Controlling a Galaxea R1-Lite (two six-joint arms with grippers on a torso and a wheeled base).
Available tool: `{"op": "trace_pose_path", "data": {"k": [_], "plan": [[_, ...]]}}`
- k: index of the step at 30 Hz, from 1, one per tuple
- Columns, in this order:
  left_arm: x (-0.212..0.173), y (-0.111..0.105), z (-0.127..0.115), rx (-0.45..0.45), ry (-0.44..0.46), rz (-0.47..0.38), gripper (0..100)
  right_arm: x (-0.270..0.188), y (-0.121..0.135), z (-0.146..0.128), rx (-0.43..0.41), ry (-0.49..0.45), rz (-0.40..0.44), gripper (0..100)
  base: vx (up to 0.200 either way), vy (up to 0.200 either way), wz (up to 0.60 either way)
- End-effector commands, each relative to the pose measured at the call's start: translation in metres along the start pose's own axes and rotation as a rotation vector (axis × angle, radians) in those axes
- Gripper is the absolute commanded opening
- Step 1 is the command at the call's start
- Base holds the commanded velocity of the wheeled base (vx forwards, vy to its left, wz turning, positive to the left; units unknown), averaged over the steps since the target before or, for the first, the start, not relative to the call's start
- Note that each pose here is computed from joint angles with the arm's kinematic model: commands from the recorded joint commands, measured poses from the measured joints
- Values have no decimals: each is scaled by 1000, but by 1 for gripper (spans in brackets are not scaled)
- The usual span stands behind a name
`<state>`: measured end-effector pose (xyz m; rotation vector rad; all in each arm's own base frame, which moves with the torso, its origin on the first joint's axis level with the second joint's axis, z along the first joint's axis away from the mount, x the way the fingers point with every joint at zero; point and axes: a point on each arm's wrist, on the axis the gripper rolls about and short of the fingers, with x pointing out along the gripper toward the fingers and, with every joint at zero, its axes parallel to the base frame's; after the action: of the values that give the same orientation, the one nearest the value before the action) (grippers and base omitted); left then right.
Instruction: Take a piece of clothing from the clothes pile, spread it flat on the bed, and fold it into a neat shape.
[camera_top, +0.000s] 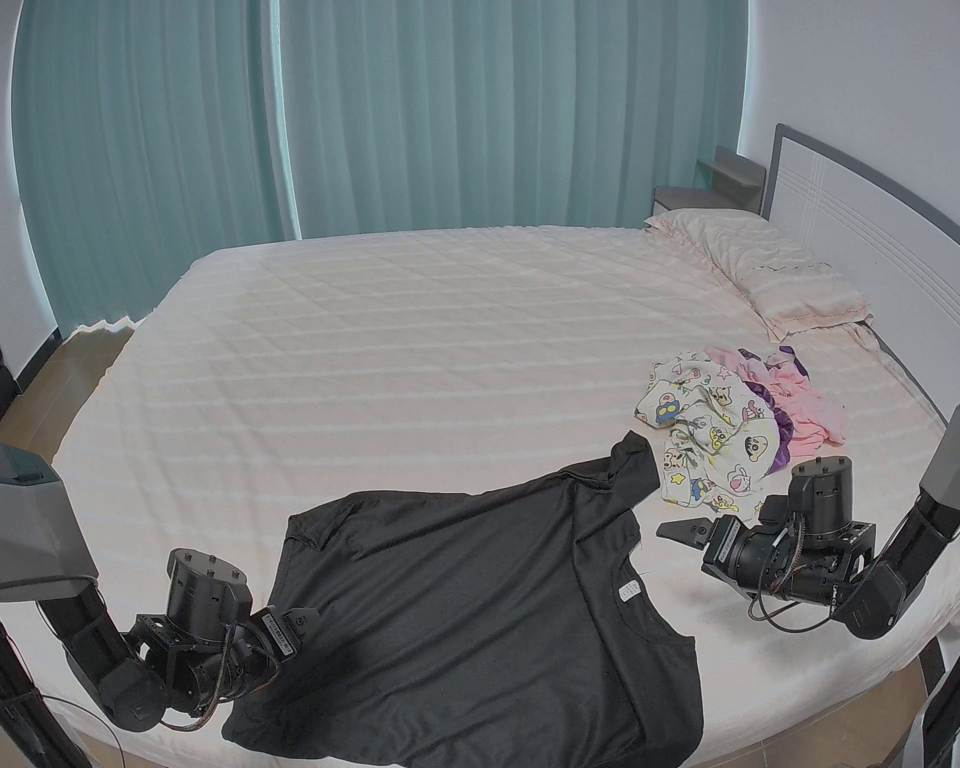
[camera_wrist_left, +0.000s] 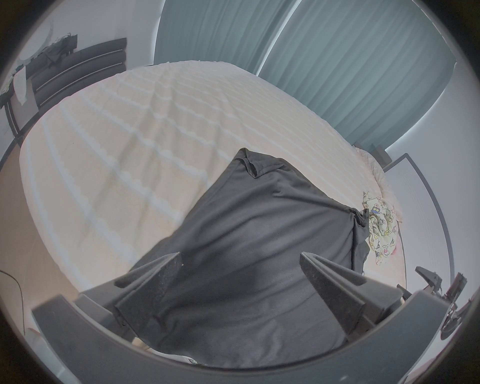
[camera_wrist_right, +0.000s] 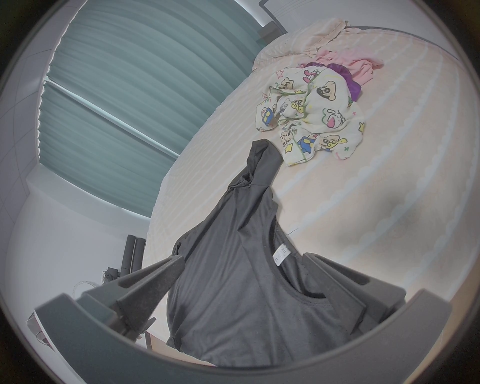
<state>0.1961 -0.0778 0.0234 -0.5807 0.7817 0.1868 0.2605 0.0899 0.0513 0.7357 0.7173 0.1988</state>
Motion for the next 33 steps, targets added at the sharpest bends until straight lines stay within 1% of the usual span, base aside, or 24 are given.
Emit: {"op": "trace_pose_path", "data": {"k": [1,4,10,13,16,20,23,28,29,30,32,33], "plan": [[-1,1,-1,-22,0,1,100,1,1,-2,-3,8,3,100,0,0,0],[0,1,-1,-25,2,6,100,2,0,-3,-4,12,0,100,0,0,0],[0,1,-1,-25,-1,2,100,4,1,-7,-9,29,0,100,200,0,0],[1,1,0,-22,-5,4,100,4,2,-8,-9,32,2,100,0,0,0],[2,-4,5,-30,-22,-18,100,6,0,-9,-10,38,-5,100,0,0,0],[9,-16,15,-47,-57,-54,100,7,0,-10,-8,42,-7,100,0,0,0],[14,-21,21,-58,-74,-63,100,7,-1,-10,-7,41,-8,100,0,0,0],[53,-33,43,-100,-120,-52,100,5,-3,-11,-6,46,-18,100,0,0,0],[63,-34,45,-103,-123,-44,100,5,-3,-11,-6,46,-18,100,0,0,0],[64,-34,45,-103,-122,-43,100,5,-3,-11,-6,47,-19,100,0,0,0],[86,-35,47,-83,-116,-18,100,6,-3,-11,-5,46,-18,100,0,0,0],[86,-35,47,-83,-116,-18,100,6,-3,-11,-5,46,-18,100,0,0,0]]}}
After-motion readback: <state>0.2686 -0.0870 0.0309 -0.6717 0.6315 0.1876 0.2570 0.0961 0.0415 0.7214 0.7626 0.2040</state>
